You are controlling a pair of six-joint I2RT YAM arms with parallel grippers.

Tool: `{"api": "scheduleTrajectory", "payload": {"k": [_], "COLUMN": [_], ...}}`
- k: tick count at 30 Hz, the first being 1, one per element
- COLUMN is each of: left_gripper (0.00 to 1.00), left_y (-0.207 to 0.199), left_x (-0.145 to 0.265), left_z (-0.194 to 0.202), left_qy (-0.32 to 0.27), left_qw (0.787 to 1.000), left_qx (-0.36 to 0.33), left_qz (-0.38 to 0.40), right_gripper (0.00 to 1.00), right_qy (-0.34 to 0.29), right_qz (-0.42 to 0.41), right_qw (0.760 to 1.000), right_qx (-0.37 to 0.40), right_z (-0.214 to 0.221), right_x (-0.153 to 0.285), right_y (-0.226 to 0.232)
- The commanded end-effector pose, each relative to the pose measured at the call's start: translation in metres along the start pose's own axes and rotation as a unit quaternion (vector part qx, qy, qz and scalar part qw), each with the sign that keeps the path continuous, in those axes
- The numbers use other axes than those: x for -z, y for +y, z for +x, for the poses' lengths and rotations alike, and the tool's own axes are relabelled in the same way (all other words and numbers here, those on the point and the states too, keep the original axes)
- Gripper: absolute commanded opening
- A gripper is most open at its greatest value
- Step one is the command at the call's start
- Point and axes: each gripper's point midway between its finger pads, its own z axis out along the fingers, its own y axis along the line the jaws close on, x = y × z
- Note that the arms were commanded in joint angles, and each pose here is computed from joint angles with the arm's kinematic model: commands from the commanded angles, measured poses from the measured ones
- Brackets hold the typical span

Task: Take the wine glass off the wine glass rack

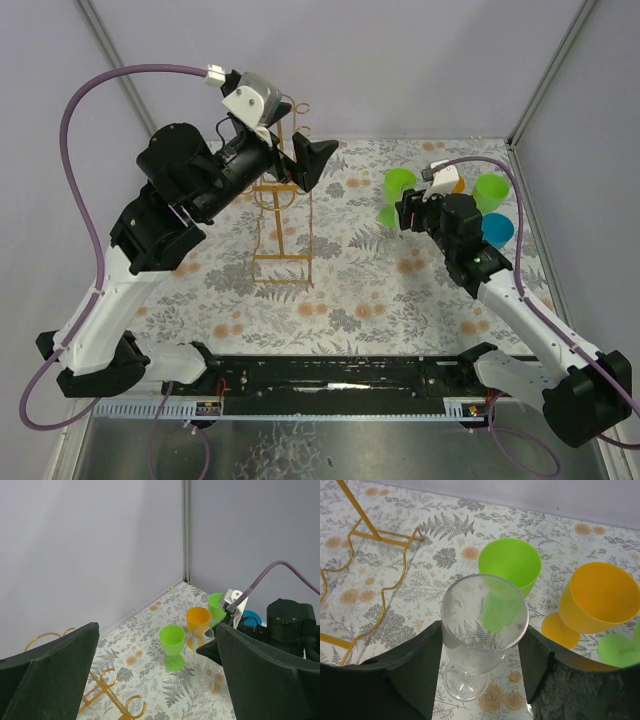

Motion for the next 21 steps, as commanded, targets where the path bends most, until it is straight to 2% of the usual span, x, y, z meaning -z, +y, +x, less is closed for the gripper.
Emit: {"api": "scheduleTrajectory", "payload": {"k": [1, 10, 16, 21], "left_gripper": [1.0, 1.0, 1.0, 1.0], "left_y": [0.002, 0.008, 0.01, 0.01], "left_x": [0.002, 0.011, 0.016, 0.018], "left_z": [0.002, 0.002, 0.003, 0.004], "left_qy": [-0.003, -0.003, -0.004, -0.003], "left_qw": [0.999, 0.999, 0.999, 0.999], "left_qx": [0.039, 0.049, 0.046, 0.048], "left_qz": [0.004, 0.001, -0.002, 0.0], "right_gripper": [0.33, 0.34, 0.35, 0.4], "right_qy": [-0.051, -0.011, -0.018, -0.03], "right_qz": [-0.023, -0.028, -0.028, -0.026], "right_qw": [0.998, 0.998, 0.998, 0.998], "right_qx": [0.028, 0.057, 0.056, 0.056], "right_z": [-0.018, 0.012, 0.022, 0.023], "right_x": [-0.008, -0.029, -0.031, -0.027], "right_y": [0.01, 0.013, 0.013, 0.011]}}
